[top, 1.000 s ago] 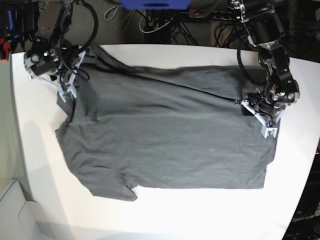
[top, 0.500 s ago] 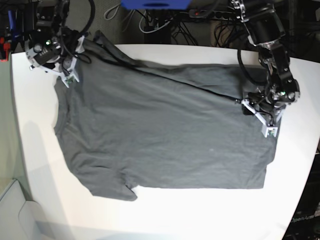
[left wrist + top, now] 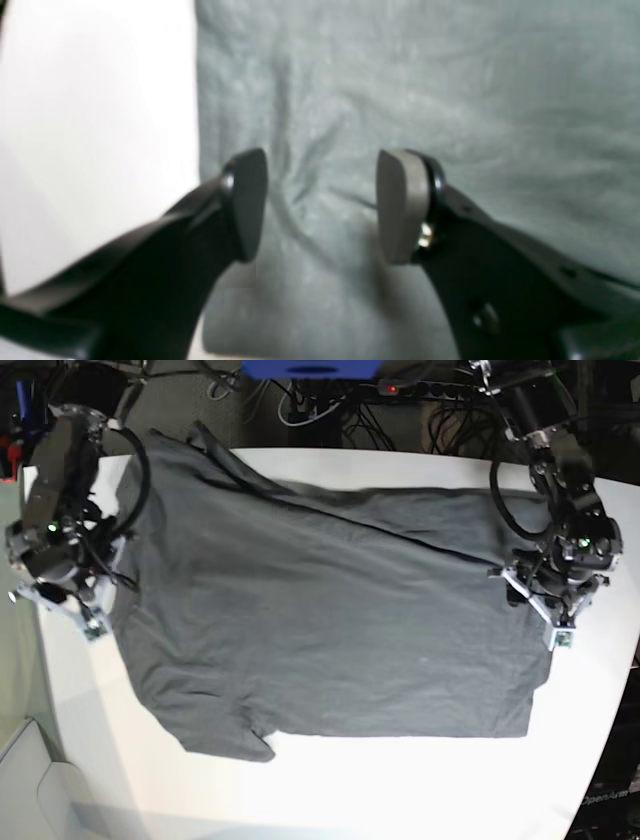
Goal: Layout the t-shirt on the table in an organized manner, then fold the t-shirt properly
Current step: 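Drag the grasped shirt parts apart with both grippers to smooth it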
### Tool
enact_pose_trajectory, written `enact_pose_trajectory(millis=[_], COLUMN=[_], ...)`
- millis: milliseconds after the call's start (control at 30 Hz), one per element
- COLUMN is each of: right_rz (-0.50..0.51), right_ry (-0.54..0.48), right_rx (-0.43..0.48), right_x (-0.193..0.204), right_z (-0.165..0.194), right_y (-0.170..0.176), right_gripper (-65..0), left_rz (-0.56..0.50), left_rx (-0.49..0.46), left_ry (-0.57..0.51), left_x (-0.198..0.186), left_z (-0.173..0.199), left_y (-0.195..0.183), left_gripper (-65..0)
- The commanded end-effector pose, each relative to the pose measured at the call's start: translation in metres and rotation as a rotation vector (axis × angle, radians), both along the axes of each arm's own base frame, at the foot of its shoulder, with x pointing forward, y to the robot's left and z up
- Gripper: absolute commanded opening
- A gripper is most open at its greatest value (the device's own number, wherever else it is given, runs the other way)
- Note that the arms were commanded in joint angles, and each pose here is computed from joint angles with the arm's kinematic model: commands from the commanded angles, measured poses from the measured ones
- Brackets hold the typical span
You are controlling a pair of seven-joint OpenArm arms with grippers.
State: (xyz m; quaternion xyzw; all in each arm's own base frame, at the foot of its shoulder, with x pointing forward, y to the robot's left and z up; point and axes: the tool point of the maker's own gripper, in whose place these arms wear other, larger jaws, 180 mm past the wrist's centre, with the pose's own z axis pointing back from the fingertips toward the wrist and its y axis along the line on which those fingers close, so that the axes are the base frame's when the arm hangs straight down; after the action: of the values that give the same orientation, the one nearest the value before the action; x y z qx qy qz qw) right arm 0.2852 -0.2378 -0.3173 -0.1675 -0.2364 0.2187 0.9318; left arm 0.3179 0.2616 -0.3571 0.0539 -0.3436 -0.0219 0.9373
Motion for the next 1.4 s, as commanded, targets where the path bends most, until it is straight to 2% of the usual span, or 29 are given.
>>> enact_pose_trajectory(millis=[0, 100, 167, 267, 433, 600, 767, 833, 967, 1100, 1233, 1300, 1367], right_rz=[0.047, 0.174, 0.198, 0.188, 0.211, 0.209, 0.193, 0.176, 0.162, 0.171, 0.177, 0.156, 0.128], right_ry=[-0.025, 0.017, 0.094, 0.206, 0.238, 0.262, 0.218, 0.199, 0.089, -0.046, -0.144, -0.180, -0.238], right_rx=[-0.010, 0.011, 0.028, 0.071, 0.177, 0.250, 0.338, 0.375, 0.477, 0.515, 0.513, 0.517, 0.519], right_x=[0.010, 0.028, 0.034, 0.031, 0.044, 0.063, 0.102, 0.121, 0.157, 0.184, 0.209, 0.217, 0.225], right_z=[0.008, -0.005, -0.026, -0.061, -0.098, -0.120, -0.122, -0.118, -0.104, -0.078, -0.045, -0.031, -0.009], right_y=[0.010, 0.052, 0.061, 0.064, 0.076, 0.077, 0.074, 0.069, 0.070, 0.064, 0.053, 0.042, 0.030], right_gripper=[-47.6, -57.7, -64.4, -65.0, -65.0, -65.0, -65.0, -65.0, -65.0, -65.0, -65.0, -65.0, -65.0], left_rz=[0.007, 0.023, 0.060, 0.082, 0.094, 0.102, 0.102, 0.100, 0.060, 0.007, 0.002, 0.000, 0.006], left_rx=[0.036, 0.035, 0.005, -0.031, -0.105, -0.168, -0.210, -0.232, -0.266, -0.270, -0.269, -0.247, -0.211], left_ry=[-0.021, 0.003, 0.014, 0.026, 0.031, 0.056, 0.036, -0.006, -0.066, -0.147, -0.220, -0.259, -0.250], left_x=[0.000, -0.010, -0.014, -0.017, 0.002, 0.019, 0.046, 0.065, 0.100, 0.131, 0.152, 0.157, 0.148], left_z=[0.010, -0.002, -0.015, -0.032, -0.051, -0.065, -0.058, -0.049, -0.038, -0.018, 0.011, 0.028, 0.035], left_y=[0.011, 0.019, 0.028, 0.030, 0.024, 0.017, 0.011, 0.008, -0.010, -0.025, -0.023, -0.017, -0.008], left_gripper=[-30.8, -30.8, -30.8, -30.8, -30.8, -30.8, -30.8, -30.8, -30.9, -30.9, -30.9, -30.9, -30.9])
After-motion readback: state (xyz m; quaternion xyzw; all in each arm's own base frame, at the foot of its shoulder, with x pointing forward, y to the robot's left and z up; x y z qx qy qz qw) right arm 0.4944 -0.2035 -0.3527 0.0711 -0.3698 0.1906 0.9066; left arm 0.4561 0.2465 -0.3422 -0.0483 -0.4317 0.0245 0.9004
